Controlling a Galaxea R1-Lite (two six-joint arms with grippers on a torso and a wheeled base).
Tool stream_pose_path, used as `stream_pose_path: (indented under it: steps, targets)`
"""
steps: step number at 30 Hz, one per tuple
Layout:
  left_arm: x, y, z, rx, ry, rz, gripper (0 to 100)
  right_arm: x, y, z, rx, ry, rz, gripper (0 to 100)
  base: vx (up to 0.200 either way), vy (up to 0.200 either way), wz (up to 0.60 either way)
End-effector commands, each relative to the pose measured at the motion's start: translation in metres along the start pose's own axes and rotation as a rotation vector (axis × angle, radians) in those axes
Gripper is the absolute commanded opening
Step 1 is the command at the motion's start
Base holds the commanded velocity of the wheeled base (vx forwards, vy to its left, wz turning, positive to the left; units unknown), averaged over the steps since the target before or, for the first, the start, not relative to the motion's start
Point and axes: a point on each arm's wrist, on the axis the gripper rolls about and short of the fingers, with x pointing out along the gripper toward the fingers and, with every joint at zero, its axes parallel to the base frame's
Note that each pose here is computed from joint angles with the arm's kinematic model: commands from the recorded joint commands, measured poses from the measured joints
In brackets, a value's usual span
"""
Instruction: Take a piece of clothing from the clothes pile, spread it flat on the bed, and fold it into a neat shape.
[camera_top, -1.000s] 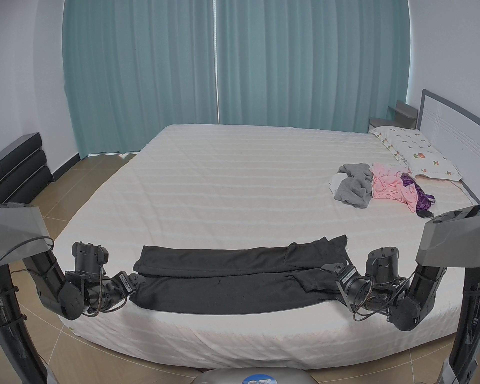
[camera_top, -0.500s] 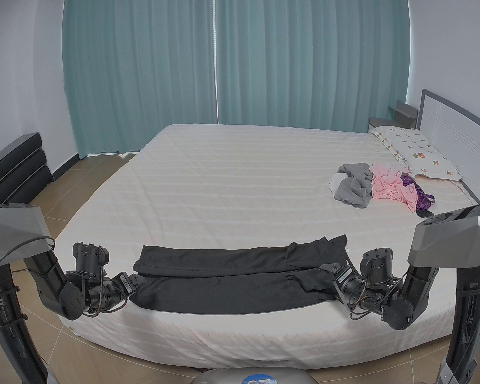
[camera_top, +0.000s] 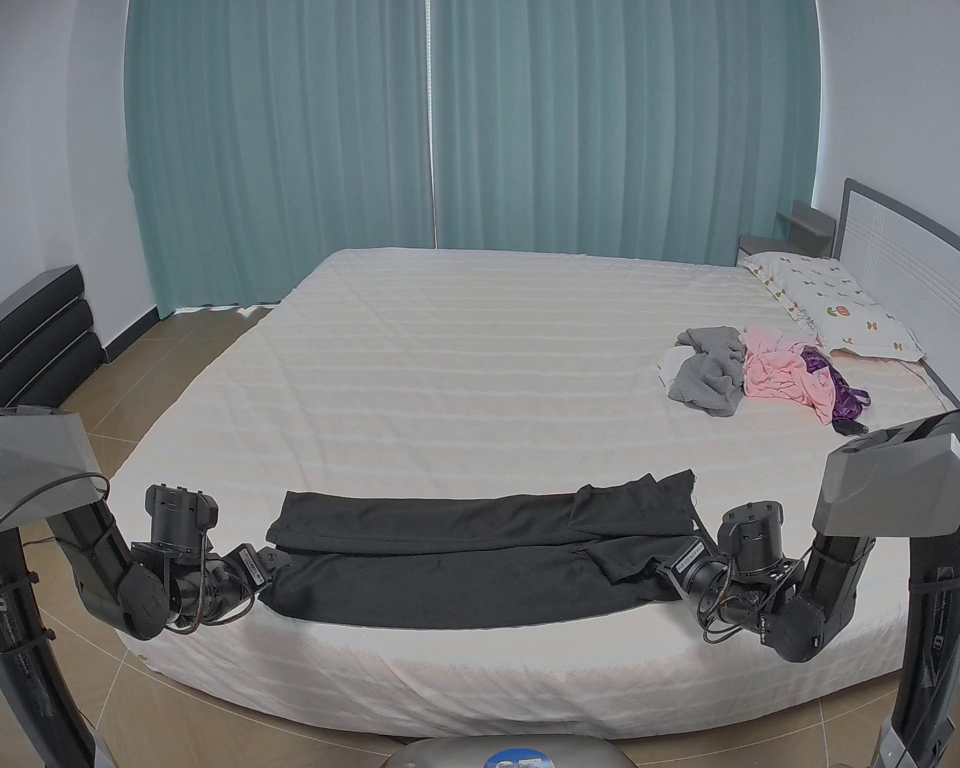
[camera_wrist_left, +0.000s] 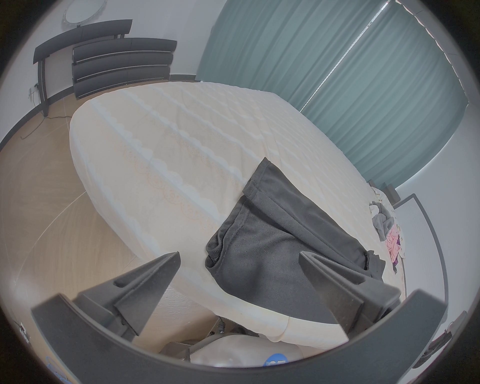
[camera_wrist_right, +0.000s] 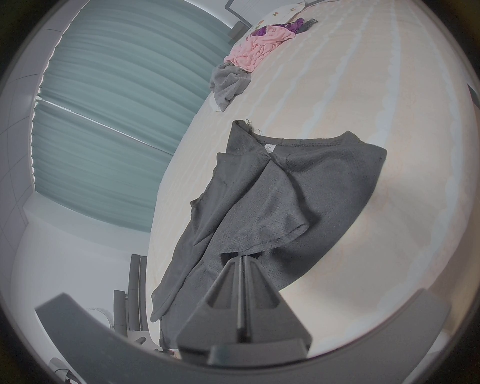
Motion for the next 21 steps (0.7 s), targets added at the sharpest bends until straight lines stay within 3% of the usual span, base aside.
stream_pose_path:
  steps: [1,17,18,21]
  targets:
    - [0.000,0.000,0.000,0.001,0.002,-0.002,100,-0.008,0.005,0.001,-0.002,0.000,0.016,0,0.000,0.000,0.00]
    - [-0.001,-0.001,0.001,0.001,-0.006,-0.004,100,-0.024,-0.004,-0.002,-0.022,0.023,-0.014,0,0.000,0.000,0.00]
    - [-0.001,-0.001,0.001,0.003,-0.006,-0.006,100,-0.024,-0.004,-0.002,-0.022,0.024,-0.014,100,0.000,0.000,0.00]
    - [-0.001,-0.001,0.001,0.004,-0.009,-0.003,100,-0.025,-0.004,-0.002,-0.022,0.022,-0.008,100,0.000,0.000,0.00]
